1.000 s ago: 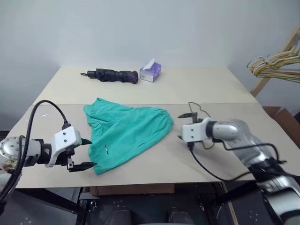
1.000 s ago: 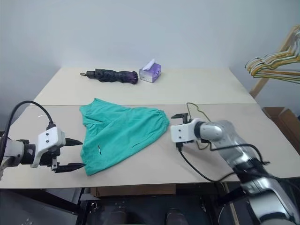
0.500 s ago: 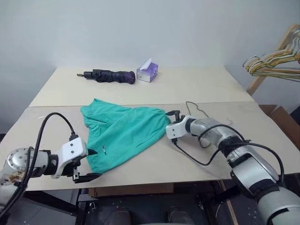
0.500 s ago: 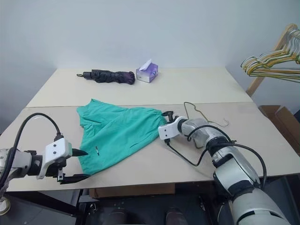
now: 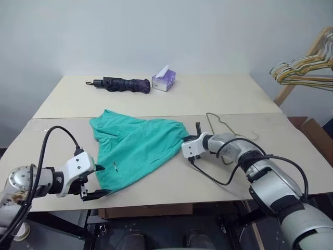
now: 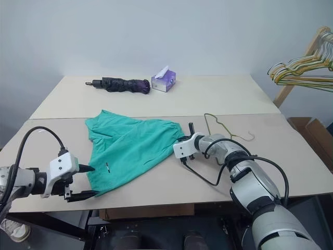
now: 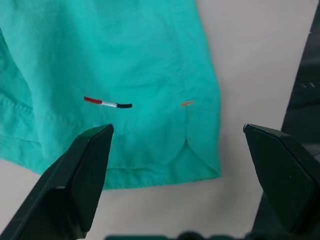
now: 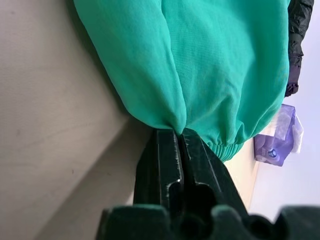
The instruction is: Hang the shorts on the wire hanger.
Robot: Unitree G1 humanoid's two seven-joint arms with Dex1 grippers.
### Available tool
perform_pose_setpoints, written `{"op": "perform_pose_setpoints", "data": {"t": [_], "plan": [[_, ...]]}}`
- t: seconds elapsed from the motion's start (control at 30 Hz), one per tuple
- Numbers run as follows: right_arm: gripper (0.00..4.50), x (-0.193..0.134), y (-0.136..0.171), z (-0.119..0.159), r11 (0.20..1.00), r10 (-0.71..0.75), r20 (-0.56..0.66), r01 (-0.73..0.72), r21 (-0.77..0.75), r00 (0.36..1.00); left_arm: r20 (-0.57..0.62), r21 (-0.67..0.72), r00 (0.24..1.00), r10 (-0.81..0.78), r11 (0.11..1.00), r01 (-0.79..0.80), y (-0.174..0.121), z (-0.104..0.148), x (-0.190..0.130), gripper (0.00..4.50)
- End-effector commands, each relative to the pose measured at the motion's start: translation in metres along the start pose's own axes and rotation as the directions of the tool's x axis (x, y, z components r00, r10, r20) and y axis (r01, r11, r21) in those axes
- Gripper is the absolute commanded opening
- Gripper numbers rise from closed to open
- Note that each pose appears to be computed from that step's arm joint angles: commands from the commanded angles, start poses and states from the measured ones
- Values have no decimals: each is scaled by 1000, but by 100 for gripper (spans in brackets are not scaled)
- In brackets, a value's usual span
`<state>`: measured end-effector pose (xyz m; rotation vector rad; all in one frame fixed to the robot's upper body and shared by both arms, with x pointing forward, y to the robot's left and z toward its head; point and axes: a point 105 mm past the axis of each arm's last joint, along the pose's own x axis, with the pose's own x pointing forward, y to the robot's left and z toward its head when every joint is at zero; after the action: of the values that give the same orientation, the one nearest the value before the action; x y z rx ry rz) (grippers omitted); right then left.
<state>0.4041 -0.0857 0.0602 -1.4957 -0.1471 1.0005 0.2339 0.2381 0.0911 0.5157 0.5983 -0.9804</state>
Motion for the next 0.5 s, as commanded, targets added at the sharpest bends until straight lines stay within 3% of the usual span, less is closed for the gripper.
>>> {"op": "perform_pose_setpoints", "data": {"t": [0.03, 0.2, 0.5], "plan": [[3, -1, -15, 5, 999, -46, 18, 46, 4, 999, 27, 17, 999, -20, 1000, 20, 3, 2, 5, 450], [3, 1, -19, 10, 996, -69, 16, 68, 49, 997, 40, -22, 997, -72, 997, 73, 4, -6, 16, 450], [3, -2, -14, 12, 996, -65, 18, 64, 58, 998, -74, 39, 985, -159, 986, 162, 0, -28, 29, 450]]}}
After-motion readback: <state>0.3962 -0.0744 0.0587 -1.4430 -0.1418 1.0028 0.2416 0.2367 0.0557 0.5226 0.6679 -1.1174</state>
